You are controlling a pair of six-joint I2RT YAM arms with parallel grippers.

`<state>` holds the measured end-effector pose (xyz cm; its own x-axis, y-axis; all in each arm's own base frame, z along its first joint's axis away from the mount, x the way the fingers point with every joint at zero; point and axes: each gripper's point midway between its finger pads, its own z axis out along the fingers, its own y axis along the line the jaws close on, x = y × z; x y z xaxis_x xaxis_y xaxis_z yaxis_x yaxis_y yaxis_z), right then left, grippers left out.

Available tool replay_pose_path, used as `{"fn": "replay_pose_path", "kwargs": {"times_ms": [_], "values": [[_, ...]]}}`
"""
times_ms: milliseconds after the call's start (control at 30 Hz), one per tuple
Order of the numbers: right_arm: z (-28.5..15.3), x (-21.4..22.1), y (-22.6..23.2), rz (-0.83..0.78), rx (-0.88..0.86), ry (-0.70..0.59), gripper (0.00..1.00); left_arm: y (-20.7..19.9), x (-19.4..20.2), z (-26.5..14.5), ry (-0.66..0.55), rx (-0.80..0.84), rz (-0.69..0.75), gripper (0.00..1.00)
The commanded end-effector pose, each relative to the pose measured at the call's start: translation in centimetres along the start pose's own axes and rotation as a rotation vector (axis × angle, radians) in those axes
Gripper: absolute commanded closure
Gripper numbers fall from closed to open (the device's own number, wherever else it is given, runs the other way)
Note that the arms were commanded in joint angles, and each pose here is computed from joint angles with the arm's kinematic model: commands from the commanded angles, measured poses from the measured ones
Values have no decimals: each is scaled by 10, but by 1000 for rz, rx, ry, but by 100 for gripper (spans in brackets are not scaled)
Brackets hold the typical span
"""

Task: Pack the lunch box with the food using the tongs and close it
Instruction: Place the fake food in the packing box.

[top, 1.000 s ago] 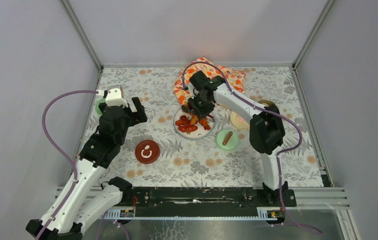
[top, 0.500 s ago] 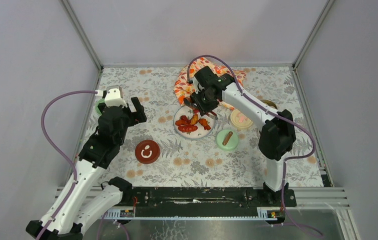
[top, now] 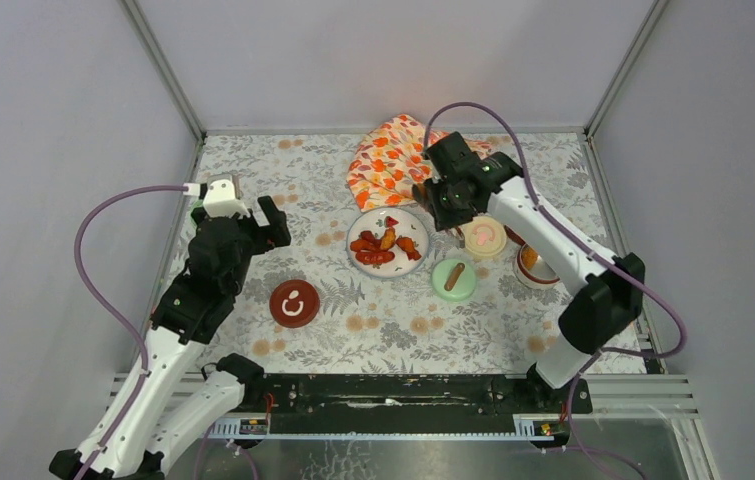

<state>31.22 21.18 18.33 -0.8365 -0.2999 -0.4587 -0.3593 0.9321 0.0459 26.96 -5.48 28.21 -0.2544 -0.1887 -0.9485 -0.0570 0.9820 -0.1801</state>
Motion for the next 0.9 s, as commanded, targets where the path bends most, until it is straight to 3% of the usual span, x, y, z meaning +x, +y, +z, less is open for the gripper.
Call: {"fn": "replay_pose_path", "kwargs": {"times_ms": [0, 500, 867], "values": [[-33, 12, -33, 154, 120, -50, 94, -2, -10, -3, -43, 24, -12, 2], [-75, 105, -118, 534, 393, -59, 95, -2, -15, -10, -70, 36, -23, 1], [-56, 144, -148, 733, 436, -70, 95, -5, -14, -11, -69, 46, -18, 2]]}}
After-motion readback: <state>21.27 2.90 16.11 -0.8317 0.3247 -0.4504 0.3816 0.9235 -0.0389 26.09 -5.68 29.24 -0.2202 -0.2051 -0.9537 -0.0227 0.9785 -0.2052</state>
